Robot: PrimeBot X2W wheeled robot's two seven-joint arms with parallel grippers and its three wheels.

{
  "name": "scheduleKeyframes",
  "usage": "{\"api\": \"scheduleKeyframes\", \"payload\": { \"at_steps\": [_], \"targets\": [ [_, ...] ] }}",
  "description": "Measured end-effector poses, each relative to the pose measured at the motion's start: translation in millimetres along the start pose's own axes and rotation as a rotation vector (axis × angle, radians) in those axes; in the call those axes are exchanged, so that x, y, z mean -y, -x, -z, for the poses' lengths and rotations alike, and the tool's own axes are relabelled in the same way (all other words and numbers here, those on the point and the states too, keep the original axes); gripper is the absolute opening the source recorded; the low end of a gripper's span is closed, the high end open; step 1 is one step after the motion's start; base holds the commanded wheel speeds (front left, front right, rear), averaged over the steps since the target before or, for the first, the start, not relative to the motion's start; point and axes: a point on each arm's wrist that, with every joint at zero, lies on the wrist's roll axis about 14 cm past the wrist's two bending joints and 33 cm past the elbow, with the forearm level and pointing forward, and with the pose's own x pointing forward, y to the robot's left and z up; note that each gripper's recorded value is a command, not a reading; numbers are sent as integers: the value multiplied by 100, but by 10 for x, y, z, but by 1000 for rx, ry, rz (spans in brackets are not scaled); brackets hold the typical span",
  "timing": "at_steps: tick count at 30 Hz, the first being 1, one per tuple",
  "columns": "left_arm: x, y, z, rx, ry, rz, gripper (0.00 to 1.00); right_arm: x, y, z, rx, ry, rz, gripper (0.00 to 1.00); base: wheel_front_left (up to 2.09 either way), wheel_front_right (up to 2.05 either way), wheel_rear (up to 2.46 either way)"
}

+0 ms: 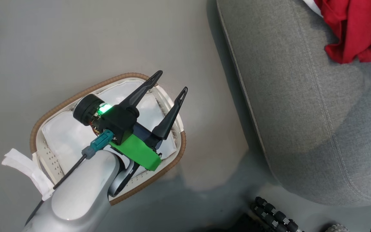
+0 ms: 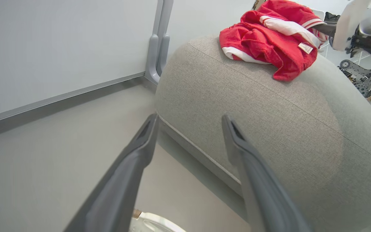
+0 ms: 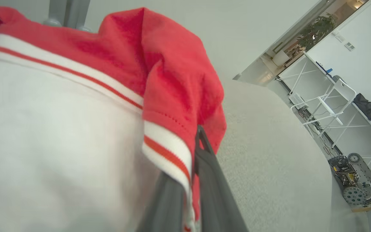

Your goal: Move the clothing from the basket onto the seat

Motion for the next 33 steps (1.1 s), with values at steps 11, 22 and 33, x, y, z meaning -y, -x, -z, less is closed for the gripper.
{"api": "scheduleKeyframes", "payload": {
  "at_steps": [11, 22, 33],
  "targets": [
    [127, -16, -82, 3, 0, 3, 100, -55, 523, 469, -83, -42, -24, 100, 0, 0, 0],
    [553, -30, -384, 44, -20, 23, 100, 129, 947, 32, 72, -131, -36, 100, 0, 0, 0],
    [680, 209, -644, 79, -62, -70, 100, 63, 1203, -566, 254, -290, -104, 100, 0, 0, 0]
  ]
}}
